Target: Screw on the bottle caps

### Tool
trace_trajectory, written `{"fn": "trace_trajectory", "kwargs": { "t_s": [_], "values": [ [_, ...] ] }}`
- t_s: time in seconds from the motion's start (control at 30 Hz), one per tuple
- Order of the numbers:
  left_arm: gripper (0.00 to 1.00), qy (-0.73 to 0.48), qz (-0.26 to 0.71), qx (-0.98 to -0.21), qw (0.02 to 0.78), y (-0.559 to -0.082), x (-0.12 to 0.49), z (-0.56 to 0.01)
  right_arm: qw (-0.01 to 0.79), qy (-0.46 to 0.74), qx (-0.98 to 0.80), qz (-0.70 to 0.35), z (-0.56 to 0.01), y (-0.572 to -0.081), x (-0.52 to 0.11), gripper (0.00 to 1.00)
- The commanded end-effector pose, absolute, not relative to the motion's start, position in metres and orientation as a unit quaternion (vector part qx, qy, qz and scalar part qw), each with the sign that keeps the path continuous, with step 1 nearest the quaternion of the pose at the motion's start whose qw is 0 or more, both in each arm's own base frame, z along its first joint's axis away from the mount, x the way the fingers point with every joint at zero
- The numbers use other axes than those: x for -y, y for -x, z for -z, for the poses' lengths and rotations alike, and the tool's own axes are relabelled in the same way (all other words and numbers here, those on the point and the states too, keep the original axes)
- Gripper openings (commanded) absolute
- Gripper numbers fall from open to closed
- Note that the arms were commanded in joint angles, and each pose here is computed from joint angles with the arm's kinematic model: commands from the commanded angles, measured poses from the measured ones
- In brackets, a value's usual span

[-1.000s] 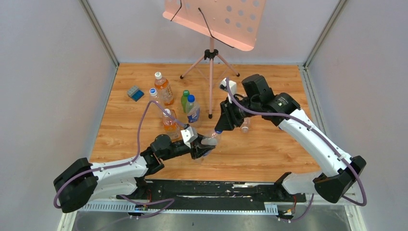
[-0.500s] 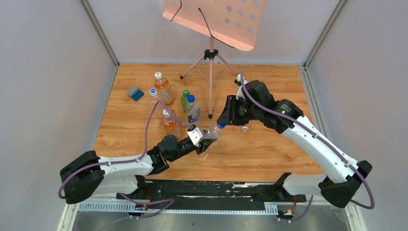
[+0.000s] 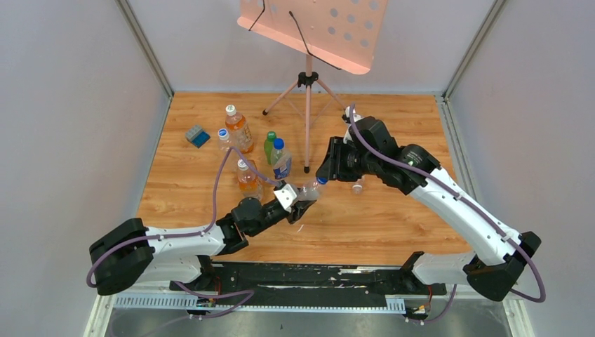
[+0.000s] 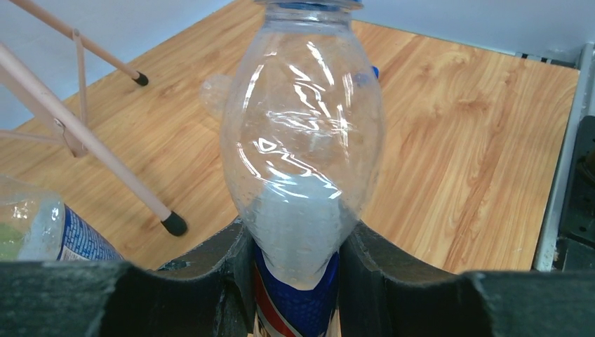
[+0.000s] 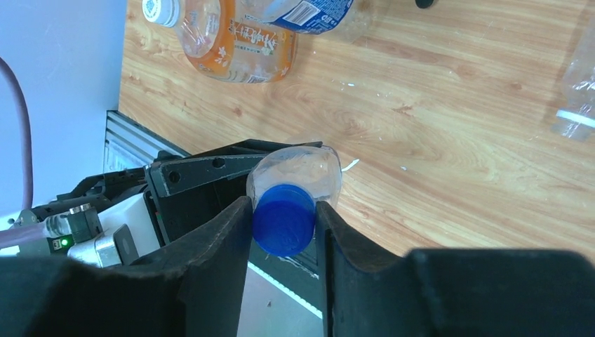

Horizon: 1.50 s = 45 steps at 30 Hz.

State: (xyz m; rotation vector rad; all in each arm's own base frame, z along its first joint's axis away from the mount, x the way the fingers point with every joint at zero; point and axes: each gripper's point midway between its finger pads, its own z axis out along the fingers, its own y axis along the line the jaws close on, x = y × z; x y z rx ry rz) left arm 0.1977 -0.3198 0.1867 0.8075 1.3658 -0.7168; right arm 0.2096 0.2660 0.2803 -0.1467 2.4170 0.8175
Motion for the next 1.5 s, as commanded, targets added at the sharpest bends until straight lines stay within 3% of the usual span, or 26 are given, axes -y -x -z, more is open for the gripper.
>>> {"fn": "trace_trajectory", "kwargs": {
  "t_s": [0.0, 0.4, 0.47, 0.87, 1.13, 1.47],
  "values": [
    [0.07, -0.277, 0.36, -0.516, 0.726, -0.204, 0.322, -0.286, 0.243, 0.076, -0.915, -0.311, -0.273, -0.188, -0.273, 0.45],
    [0.07, -0.244, 0.375, -0.583, 0.678, -0.211, 0.326, -0.241, 0.377, 0.135, -0.855, -0.328, -0.34, -0.198, -0.253, 0.9],
    [0.07, -0.242, 0.391, -0.586, 0.668, -0.209, 0.327, -0.238, 0.399, 0.15, -0.845, -0.322, -0.345, -0.199, -0.244, 0.92],
    [0.06, -0.285, 0.519, -0.525, 0.611, -0.177, 0.342, -0.264, 0.511, 0.352, -0.666, -0.413, -0.384, -0.203, -0.229, 0.77],
    [0.07, -0.324, 0.551, -0.48, 0.601, -0.157, 0.347, -0.283, 0.496, 0.414, -0.602, -0.468, -0.383, -0.194, -0.245, 0.74],
    [0.08, -0.336, 0.561, -0.462, 0.599, -0.15, 0.349, -0.294, 0.465, 0.434, -0.586, -0.501, -0.372, -0.188, -0.254, 0.6]
  ]
}}
